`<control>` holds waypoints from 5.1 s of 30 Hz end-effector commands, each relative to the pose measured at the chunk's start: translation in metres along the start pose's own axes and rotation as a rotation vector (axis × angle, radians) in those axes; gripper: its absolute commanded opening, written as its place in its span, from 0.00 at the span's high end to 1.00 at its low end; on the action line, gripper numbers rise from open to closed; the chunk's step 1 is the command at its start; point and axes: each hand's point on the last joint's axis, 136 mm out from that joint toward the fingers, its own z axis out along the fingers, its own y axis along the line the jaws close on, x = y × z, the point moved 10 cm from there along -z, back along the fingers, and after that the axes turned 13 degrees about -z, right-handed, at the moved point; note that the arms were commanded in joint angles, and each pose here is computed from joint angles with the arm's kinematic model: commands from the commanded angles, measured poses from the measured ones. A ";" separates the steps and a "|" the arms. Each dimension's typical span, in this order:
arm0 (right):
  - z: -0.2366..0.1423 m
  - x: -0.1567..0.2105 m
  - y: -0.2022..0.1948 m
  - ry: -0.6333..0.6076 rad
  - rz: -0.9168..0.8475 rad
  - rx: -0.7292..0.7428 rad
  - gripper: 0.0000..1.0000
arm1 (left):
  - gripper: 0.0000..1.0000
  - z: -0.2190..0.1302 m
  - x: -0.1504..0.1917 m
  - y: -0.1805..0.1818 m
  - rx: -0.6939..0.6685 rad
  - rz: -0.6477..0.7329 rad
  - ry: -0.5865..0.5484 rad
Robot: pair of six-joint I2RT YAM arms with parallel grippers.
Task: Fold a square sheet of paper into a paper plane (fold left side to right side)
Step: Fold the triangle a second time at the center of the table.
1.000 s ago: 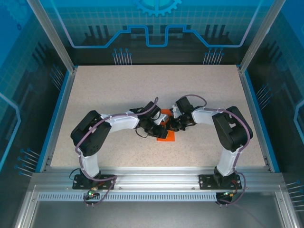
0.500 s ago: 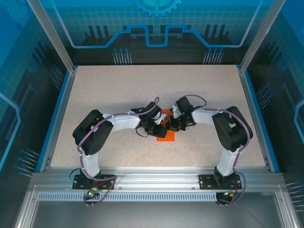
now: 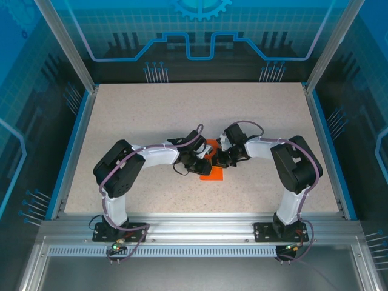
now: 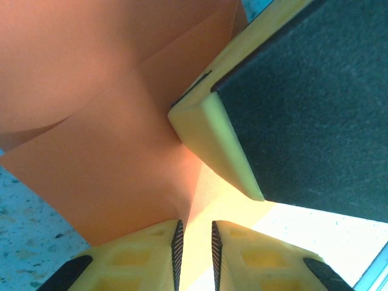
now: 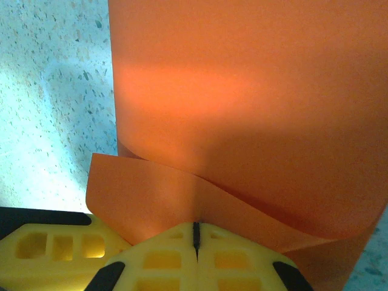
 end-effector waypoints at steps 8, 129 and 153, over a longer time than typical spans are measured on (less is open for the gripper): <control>0.004 0.011 -0.010 0.071 0.032 0.058 0.99 | 0.83 0.012 0.013 0.016 -0.038 -0.023 0.053; 0.013 0.012 -0.025 0.139 0.071 -0.053 1.00 | 1.00 -0.011 0.016 -0.002 -0.003 0.011 -0.007; 0.013 0.013 -0.028 0.177 0.069 -0.020 1.00 | 1.00 0.007 0.021 0.020 0.057 -0.079 0.082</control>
